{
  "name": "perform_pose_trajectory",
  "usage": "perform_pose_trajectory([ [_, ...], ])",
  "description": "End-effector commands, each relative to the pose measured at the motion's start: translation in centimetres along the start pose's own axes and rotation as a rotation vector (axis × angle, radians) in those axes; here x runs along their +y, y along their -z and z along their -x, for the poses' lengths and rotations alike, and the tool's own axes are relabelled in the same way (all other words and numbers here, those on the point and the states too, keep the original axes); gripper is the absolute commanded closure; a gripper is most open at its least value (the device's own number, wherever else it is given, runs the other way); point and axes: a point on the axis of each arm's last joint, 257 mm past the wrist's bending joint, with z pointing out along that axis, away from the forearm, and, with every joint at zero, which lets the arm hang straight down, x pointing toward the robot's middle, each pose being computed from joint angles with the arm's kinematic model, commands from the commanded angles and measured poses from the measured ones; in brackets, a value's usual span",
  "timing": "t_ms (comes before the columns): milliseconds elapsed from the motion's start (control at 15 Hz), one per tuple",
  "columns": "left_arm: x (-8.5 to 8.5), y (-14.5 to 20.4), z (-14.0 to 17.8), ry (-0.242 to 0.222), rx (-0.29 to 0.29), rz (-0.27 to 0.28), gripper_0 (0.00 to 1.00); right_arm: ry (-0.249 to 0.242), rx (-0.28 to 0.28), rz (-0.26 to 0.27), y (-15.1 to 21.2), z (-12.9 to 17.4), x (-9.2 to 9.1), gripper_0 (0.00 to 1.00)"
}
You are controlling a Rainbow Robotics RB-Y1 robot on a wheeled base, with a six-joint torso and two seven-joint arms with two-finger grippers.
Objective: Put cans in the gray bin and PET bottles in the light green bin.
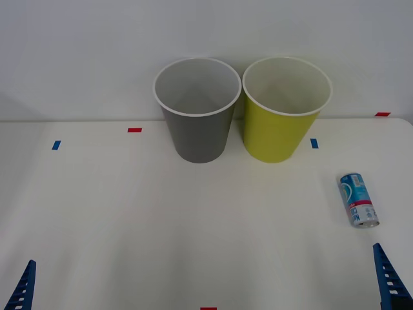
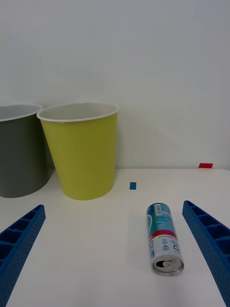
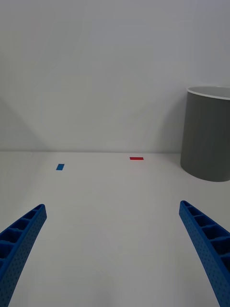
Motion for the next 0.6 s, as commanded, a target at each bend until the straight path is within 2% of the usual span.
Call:
perform_pose_trajectory([
  [67, 0.0, 0.0, 0.0, 0.0, 0.0, 0.0, 0.05, 0.0, 0.0, 0.0, 0.0, 0.0, 0.0, 0.0],
  [200, 0.0, 0.0, 0.0, 0.0, 0.0, 0.0, 0.05, 0.0, 0.0, 0.0, 0.0, 0.0, 0.0, 0.0],
  [267, 0.0, 0.0, 0.0, 0.0, 0.0, 0.0, 0.05, -0.019, 0.048, -0.028, 0.4, -2.4, -0.4, 0.0],
  [333, 0.0, 0.0, 0.0, 0.0, 0.0, 0.0, 0.05, -0.034, 0.072, -0.046, 0.7, -3.9, -0.8, 0.0],
  [400, 0.0, 0.0, 0.0, 0.0, 0.0, 0.0, 0.05, -0.041, 0.068, -0.076, 0.5, -5.2, -1.4, 0.0],
  [467, 0.0, 0.0, 0.0, 0.0, 0.0, 0.0, 0.05, -0.012, 0.006, -0.08, 0.7, -4.6, -2.1, 0.0],
  [533, 0.0, 0.0, 0.0, 0.0, 0.0, 0.0, 0.05, -0.033, -0.055, -0.069, 1.0, -3.6, -1.3, 0.0],
  [600, 0.0, 0.0, 0.0, 0.0, 0.0, 0.0, 0.05, -0.057, -0.057, -0.071, 1.1, -3.2, -1.0, 0.0],
])
